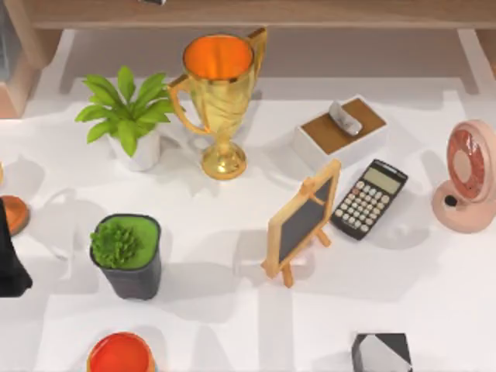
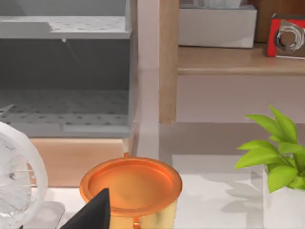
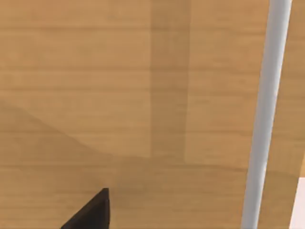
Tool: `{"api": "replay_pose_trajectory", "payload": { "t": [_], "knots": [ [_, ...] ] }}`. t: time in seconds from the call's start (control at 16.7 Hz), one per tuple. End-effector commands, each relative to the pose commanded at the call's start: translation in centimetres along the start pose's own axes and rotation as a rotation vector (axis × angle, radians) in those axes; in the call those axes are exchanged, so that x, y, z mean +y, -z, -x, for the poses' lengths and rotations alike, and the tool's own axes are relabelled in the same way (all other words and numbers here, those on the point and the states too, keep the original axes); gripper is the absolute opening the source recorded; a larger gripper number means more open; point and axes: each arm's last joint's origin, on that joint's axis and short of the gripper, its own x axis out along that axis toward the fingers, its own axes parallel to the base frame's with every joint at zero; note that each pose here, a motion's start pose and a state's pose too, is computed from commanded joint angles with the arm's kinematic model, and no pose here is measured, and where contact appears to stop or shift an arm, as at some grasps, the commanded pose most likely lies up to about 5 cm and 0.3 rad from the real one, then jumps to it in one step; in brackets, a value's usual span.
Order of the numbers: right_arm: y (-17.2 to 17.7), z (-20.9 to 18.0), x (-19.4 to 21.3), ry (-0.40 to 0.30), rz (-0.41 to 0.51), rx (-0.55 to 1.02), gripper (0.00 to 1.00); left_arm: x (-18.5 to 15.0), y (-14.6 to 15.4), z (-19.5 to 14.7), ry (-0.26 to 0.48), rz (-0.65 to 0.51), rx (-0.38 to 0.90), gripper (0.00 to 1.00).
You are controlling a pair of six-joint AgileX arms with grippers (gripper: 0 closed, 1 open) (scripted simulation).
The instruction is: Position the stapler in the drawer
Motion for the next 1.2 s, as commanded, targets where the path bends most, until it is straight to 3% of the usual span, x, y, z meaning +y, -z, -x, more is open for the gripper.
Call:
{"api": "replay_pose_trajectory", "payload": {
  "t": [0.06,0.84,1.2],
  "knots": [
    [0.0,0.0,0.0,0.0,0.0,0.0,1.0,0.0,0.0,0.0,0.0,0.0,0.0,1.0],
    [0.0,0.0,0.0,0.0,0.0,0.0,0.02,0.0,0.0,0.0,0.0,0.0,0.0,1.0],
    [0.0,0.0,0.0,0.0,0.0,0.0,0.0,0.0,0.0,0.0,0.0,0.0,0.0,1.0]
  ]
}}
